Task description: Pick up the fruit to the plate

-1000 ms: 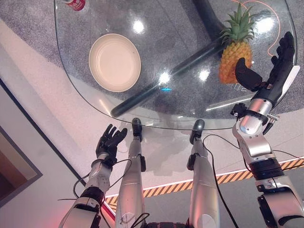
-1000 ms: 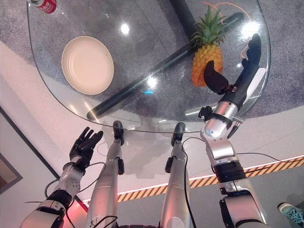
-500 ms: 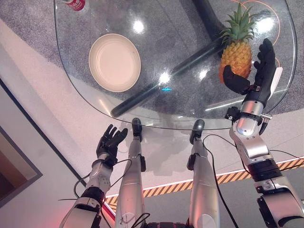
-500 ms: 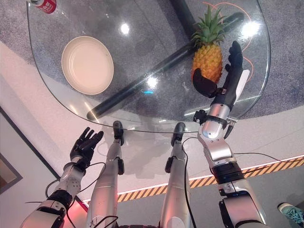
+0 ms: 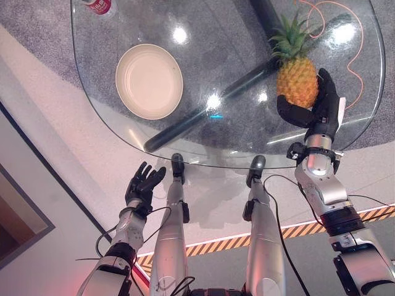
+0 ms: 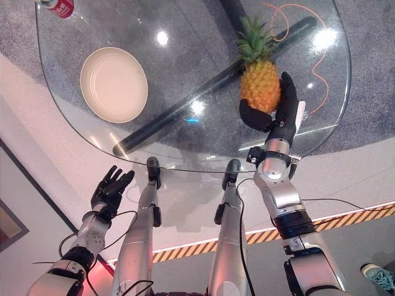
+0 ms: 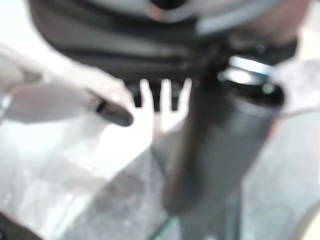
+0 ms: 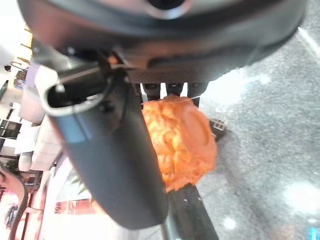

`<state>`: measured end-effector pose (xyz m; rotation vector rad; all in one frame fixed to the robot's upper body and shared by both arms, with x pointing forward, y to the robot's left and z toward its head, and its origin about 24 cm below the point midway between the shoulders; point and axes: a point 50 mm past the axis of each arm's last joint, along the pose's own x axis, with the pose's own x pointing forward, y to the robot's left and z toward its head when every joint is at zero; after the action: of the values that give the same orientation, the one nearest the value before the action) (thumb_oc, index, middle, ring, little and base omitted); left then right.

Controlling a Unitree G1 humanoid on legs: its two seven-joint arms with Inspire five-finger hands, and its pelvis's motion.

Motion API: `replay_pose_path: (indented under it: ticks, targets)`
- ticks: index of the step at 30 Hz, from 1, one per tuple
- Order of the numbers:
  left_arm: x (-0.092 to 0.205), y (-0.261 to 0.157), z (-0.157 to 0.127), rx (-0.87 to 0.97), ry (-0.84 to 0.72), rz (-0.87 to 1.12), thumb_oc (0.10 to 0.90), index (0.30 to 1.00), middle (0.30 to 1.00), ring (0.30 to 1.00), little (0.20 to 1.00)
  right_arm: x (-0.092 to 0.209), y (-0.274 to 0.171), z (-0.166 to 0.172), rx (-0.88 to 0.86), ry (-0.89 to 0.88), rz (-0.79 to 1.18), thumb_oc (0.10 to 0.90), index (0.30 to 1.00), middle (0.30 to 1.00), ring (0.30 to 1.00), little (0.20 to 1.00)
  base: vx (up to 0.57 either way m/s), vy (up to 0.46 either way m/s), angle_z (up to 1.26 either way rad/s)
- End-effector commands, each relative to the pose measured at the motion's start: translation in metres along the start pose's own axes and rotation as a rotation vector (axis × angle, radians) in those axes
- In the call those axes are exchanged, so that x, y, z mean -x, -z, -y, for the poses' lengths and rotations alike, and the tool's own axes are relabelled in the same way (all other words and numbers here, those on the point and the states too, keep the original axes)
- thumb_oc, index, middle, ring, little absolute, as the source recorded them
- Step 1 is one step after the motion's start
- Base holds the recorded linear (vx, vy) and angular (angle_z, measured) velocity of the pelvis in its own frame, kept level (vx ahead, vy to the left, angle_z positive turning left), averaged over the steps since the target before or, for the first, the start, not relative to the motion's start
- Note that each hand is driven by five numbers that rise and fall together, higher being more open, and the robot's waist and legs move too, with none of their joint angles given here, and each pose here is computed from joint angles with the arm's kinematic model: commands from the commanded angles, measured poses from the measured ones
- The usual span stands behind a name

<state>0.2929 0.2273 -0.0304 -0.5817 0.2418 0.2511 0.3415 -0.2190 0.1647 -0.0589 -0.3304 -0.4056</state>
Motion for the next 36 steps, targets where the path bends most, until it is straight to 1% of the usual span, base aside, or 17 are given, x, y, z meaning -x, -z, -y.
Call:
replay_pose_path:
  ticks: [1, 9, 12, 13, 16, 21, 25, 29, 32, 34, 35, 36]
  targets:
    - [0.013, -0.001, -0.033, -0.041, -0.080, 0.005, 0.800, 0.900, 0.900, 0.900, 0.900, -0.005, -0.014, 0.010, -0.019, 0.027, 0.058, 0.800, 0.900, 0.900, 0.900, 0.900, 0.00, 0.000, 0.00]
    - [0.014, 0.001, -0.032, -0.041, -0.079, 0.003, 0.800, 0.900, 0.900, 0.900, 0.900, -0.006, -0.014, 0.007, 0.005, 0.009, 0.049, 0.800, 0.900, 0.900, 0.900, 0.900, 0.00, 0.000, 0.00]
    - [0.014, 0.001, -0.031, -0.042, -0.077, 0.003, 0.800, 0.900, 0.900, 0.900, 0.900, -0.006, -0.018, 0.006, 0.073, 0.016, 0.088, 0.800, 0.900, 0.900, 0.900, 0.900, 0.00, 0.000, 0.00]
    - [0.014, 0.001, -0.031, -0.042, -0.077, 0.004, 0.800, 0.900, 0.900, 0.900, 0.900, -0.007, -0.019, 0.006, 0.098, 0.019, 0.105, 0.586, 0.716, 0.716, 0.716, 0.686, 0.00, 0.000, 0.00]
    - [0.014, 0.002, -0.031, -0.044, -0.076, 0.002, 0.800, 0.900, 0.900, 0.900, 0.900, -0.007, -0.026, 0.006, 0.162, 0.039, 0.149, 0.100, 0.300, 0.300, 0.300, 0.200, 0.00, 0.000, 0.00]
    - [0.014, 0.002, -0.029, -0.040, -0.073, 0.005, 0.800, 0.900, 0.900, 0.900, 0.900, -0.009, -0.038, 0.008, 0.285, 0.069, 0.223, 0.100, 0.300, 0.300, 0.300, 0.200, 0.00, 0.000, 0.00]
    - [0.015, 0.003, -0.029, -0.037, -0.076, 0.009, 0.800, 0.900, 0.900, 0.900, 0.900, -0.010, -0.043, 0.008, 0.336, 0.085, 0.261, 0.100, 0.300, 0.300, 0.300, 0.200, 0.00, 0.000, 0.00]
    - [0.015, -0.001, -0.031, -0.024, -0.098, 0.032, 0.800, 0.900, 0.900, 0.900, 0.900, -0.011, -0.045, 0.010, 0.341, 0.094, 0.268, 0.100, 0.300, 0.300, 0.300, 0.200, 0.00, 0.000, 0.00]
    - [0.015, -0.008, -0.036, 0.001, -0.141, 0.074, 0.800, 0.900, 0.900, 0.900, 0.900, -0.012, -0.045, 0.011, 0.340, 0.101, 0.267, 0.100, 0.300, 0.300, 0.300, 0.200, 0.00, 0.000, 0.00]
    - [0.014, -0.027, -0.042, 0.051, -0.246, 0.182, 0.800, 0.900, 0.900, 0.900, 0.900, -0.011, -0.043, 0.012, 0.330, 0.113, 0.266, 0.100, 0.300, 0.300, 0.300, 0.200, 0.00, 0.000, 0.00]
    - [0.014, -0.027, -0.042, 0.051, -0.246, 0.182, 0.800, 0.900, 0.900, 0.900, 0.900, -0.011, -0.043, 0.012, 0.330, 0.113, 0.266, 0.100, 0.300, 0.300, 0.300, 0.200, 0.00, 0.000, 0.00]
    - [0.013, -0.038, -0.043, 0.061, -0.290, 0.240, 0.800, 0.900, 0.900, 0.900, 0.900, -0.011, -0.041, 0.013, 0.321, 0.119, 0.264, 0.100, 0.300, 0.300, 0.300, 0.200, 0.00, 0.000, 0.00]
